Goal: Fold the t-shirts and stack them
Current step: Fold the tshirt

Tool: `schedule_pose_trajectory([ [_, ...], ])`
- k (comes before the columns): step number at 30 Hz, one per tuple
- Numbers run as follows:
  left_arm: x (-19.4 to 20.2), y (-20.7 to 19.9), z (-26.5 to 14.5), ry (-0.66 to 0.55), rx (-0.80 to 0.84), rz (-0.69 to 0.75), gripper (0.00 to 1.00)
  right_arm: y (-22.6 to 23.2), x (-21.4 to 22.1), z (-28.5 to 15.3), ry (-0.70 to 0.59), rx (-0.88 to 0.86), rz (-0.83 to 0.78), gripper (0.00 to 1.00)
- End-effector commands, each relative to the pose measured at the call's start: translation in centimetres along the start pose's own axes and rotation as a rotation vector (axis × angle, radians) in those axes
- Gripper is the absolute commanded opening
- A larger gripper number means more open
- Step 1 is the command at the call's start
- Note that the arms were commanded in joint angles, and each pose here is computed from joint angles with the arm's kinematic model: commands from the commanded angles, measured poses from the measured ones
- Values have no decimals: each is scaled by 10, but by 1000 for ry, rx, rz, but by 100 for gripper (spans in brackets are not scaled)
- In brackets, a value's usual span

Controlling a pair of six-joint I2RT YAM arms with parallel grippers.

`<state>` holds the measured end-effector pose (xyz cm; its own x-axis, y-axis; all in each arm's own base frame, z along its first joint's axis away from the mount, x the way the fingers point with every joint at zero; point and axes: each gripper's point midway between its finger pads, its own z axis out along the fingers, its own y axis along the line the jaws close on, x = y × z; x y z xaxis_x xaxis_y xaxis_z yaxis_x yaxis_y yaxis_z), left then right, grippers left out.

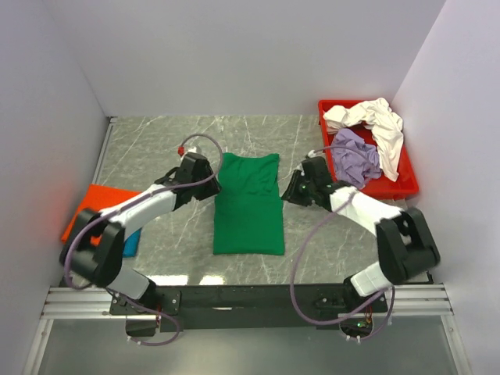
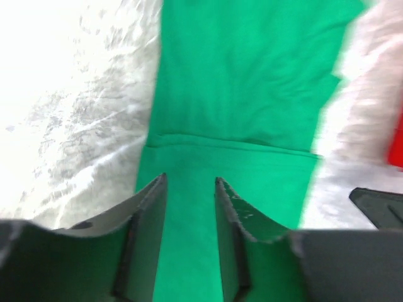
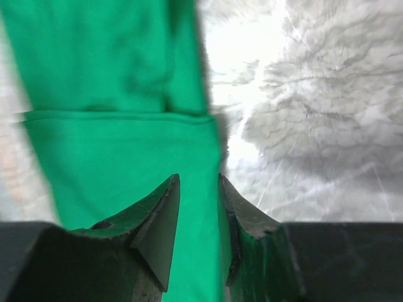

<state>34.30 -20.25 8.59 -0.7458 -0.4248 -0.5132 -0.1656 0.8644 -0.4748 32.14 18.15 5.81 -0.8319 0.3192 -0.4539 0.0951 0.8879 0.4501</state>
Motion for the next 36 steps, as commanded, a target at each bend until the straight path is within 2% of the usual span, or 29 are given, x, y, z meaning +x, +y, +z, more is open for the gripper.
schedule_pose_trajectory([
  [1,-22,-11,-37,-80,49,9,43,18,-8,-38,-64,-119,-14,39],
  [4,-9,-13,-60,-76,131,-10,49,20,14,-53,-44,-200,-11,42],
  [10,29,10,-96,-74,217,-31,47,4,77,-63,44,-259,0,42],
  [14,48,23,-111,-72,238,-45,50,-2,109,-65,78,-277,24,42],
  [18,73,33,-117,-46,261,-55,62,2,141,-67,118,-287,9,42],
  [20,87,41,-112,-24,234,-52,65,2,147,-65,121,-285,27,42],
  [24,125,52,-96,100,178,-107,65,-7,160,-59,134,-259,51,42],
  [26,145,51,-90,151,211,-113,64,-10,164,-59,139,-253,66,42],
  [29,156,51,-85,160,229,-141,63,-10,163,-58,117,-259,86,42],
  [36,153,57,-84,124,214,-160,61,-16,165,-56,103,-245,101,41],
])
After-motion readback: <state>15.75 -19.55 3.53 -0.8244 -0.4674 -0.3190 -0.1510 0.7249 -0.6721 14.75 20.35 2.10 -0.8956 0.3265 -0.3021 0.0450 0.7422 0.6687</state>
